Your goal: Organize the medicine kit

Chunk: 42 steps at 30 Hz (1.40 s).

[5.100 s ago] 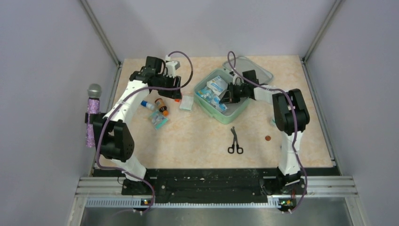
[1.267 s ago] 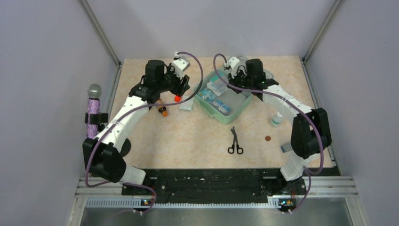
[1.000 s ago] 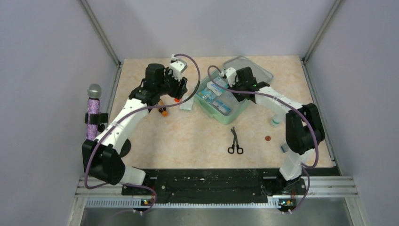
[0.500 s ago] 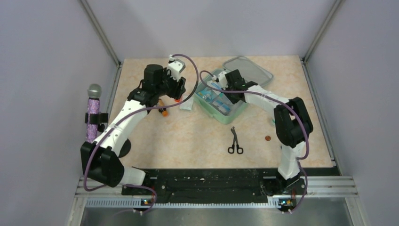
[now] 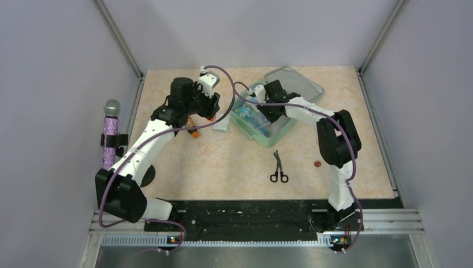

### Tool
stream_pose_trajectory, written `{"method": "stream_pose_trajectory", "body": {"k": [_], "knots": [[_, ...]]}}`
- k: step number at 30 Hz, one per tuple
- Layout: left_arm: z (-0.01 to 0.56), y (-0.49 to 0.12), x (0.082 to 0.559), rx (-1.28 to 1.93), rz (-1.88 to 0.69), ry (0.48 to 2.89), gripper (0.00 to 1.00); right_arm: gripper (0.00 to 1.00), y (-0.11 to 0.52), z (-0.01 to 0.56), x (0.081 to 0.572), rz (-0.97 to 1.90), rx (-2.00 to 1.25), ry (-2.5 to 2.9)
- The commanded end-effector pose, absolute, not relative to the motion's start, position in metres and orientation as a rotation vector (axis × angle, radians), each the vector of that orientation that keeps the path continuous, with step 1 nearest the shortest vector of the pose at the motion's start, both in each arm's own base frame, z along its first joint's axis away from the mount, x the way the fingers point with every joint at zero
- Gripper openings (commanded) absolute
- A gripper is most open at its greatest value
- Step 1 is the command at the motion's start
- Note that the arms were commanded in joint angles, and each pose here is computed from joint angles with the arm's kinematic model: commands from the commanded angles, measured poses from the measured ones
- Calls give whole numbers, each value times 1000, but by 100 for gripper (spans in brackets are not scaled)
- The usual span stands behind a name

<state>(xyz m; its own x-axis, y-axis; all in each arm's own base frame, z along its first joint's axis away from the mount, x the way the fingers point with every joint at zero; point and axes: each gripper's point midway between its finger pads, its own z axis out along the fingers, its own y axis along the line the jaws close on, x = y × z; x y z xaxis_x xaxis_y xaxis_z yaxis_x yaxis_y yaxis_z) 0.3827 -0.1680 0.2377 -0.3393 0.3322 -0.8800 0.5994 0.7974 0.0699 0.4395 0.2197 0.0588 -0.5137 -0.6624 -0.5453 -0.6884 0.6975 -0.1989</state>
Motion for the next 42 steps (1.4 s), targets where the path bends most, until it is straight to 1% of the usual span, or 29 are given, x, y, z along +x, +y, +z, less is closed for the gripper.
{"method": "stream_pose_trajectory", "body": {"k": [1, 5, 10, 14, 17, 20, 24, 28, 32, 35, 38, 42], "knots": [[251, -162, 380, 696, -301, 1905, 58, 30, 221, 59, 447, 117, -1039, 2323], [247, -160, 377, 698, -291, 1918, 60, 38, 215, 69, 451, 96, -1026, 2330], [234, -156, 378, 651, -287, 1971, 62, 44, 211, 86, 445, 108, -1028, 2337], [211, -152, 378, 532, -310, 2094, 62, 49, 210, 108, 438, 150, -1022, 2323], [194, -157, 376, 482, -359, 2172, 62, 52, 211, 136, 435, 191, -994, 2273], [170, -153, 379, 448, -348, 2251, 62, 53, 208, 162, 434, 219, -965, 2223], [139, -141, 393, 306, -331, 2379, 60, 53, 205, 191, 426, 284, -895, 2166], [113, -129, 409, 208, -313, 2475, 58, 52, 201, 204, 414, 356, -829, 2105], [90, -126, 420, 186, -281, 2529, 57, 51, 201, 218, 398, 399, -807, 1999], [76, -137, 425, 170, -365, 2550, 52, 51, 199, 219, 391, 413, -787, 1995], [68, -156, 427, 228, -496, 2550, 50, 51, 195, 217, 389, 396, -776, 2010], [52, -159, 435, 224, -508, 2598, 49, 51, 192, 214, 386, 379, -787, 2010]]}}
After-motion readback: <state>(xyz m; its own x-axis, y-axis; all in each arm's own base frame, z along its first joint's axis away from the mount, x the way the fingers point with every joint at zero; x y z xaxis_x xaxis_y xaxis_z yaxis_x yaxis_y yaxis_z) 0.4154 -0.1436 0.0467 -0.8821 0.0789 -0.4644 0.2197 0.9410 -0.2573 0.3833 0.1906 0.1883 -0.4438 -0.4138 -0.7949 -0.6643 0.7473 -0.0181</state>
